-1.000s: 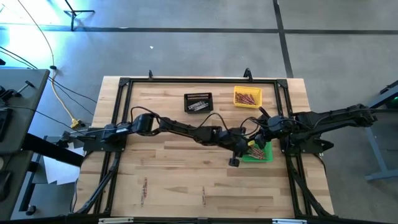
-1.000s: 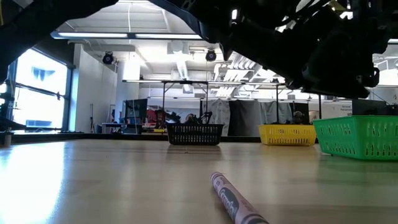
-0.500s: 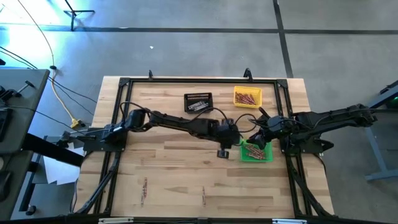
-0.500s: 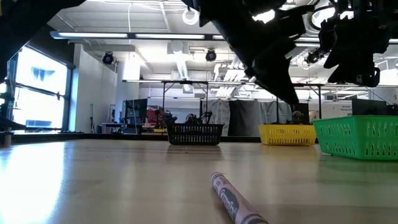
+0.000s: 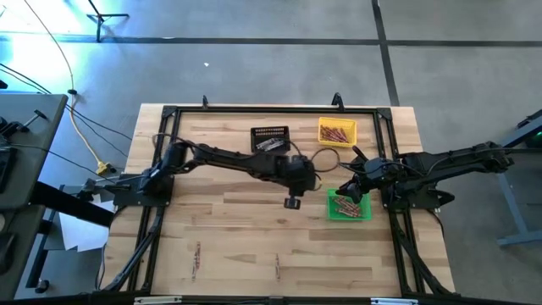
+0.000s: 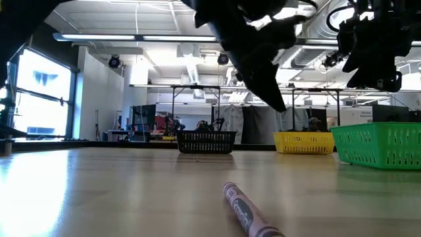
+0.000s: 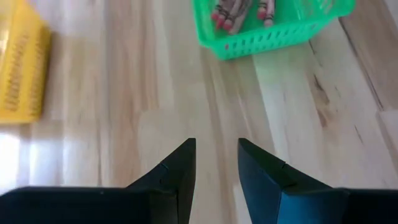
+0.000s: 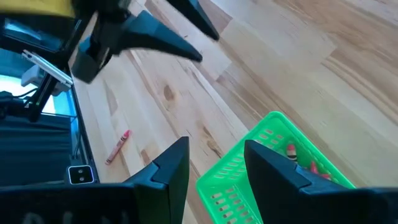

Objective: Sort crayons
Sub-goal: Put the pink crayon into the green basket

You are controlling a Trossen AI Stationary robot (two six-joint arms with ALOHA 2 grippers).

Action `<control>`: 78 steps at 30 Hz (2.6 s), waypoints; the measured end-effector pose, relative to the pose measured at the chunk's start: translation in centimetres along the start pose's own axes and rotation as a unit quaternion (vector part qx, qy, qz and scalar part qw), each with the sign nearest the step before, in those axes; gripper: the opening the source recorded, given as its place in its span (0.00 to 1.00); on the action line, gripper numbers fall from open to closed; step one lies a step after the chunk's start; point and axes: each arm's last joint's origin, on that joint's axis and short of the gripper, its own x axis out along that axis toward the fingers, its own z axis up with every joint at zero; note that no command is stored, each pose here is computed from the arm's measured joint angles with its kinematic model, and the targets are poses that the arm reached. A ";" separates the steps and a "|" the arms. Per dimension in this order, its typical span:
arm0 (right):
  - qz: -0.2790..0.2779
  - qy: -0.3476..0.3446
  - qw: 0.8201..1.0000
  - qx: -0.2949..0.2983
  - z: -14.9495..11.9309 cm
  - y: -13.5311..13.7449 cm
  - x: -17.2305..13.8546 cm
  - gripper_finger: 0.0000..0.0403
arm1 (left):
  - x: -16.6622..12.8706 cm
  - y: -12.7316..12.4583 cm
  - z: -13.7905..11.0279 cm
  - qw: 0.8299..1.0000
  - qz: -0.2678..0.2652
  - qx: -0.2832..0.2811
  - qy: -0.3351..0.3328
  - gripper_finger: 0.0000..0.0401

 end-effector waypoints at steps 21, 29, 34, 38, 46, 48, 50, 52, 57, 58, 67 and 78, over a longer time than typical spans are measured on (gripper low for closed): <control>0.000 -0.001 1.000 0.000 0.0 0.0 0.0 0.35 | -11.2 -0.9 -13.2 0.949 0.108 -0.207 -0.212 0.26; -0.001 0.001 1.000 0.000 0.0 0.0 0.0 0.35 | -14.6 -1.5 -15.2 0.934 0.073 -0.241 -0.253 0.26; 0.027 0.042 0.998 -0.038 -0.3 0.1 0.0 0.35 | -16.4 -1.9 -15.0 0.920 0.032 -0.263 -0.290 0.26; 0.027 0.038 0.997 -0.060 -0.2 0.1 0.0 0.35 | -17.2 -2.5 -14.7 0.912 0.009 -0.273 -0.307 0.26; 0.027 0.036 0.997 -0.058 -0.2 0.1 0.0 0.35 | -17.6 -3.8 -14.3 0.910 -0.014 -0.265 -0.318 0.26; 0.024 0.021 0.998 -0.059 -0.1 0.2 0.0 0.35 | -17.6 -4.1 -14.3 0.908 -0.024 -0.273 -0.318 0.26; 0.021 0.021 0.998 -0.055 -0.1 0.2 0.0 0.35 | -17.7 -4.4 -14.2 0.903 -0.035 -0.288 -0.318 0.26; 0.024 0.014 0.998 -0.056 0.0 0.3 0.0 0.35 | -17.7 -4.6 -14.2 0.896 -0.047 -0.308 -0.317 0.26; 0.029 -0.021 0.998 -0.055 0.4 0.6 0.0 0.35 | -17.8 -5.2 -14.1 0.880 -0.072 -0.348 -0.314 0.26; 0.021 -0.034 0.998 -0.055 0.5 0.6 0.0 0.35 | -17.8 -5.3 -14.1 0.878 -0.077 -0.354 -0.313 0.26; 0.024 -0.074 0.997 0.010 1.1 1.0 0.4 0.35 | -18.1 -6.7 -13.9 0.878 -0.097 -0.349 -0.311 0.26; 0.046 -0.084 0.994 0.060 1.7 1.7 1.6 0.35 | -18.2 -7.1 -13.9 0.880 -0.103 -0.343 -0.311 0.26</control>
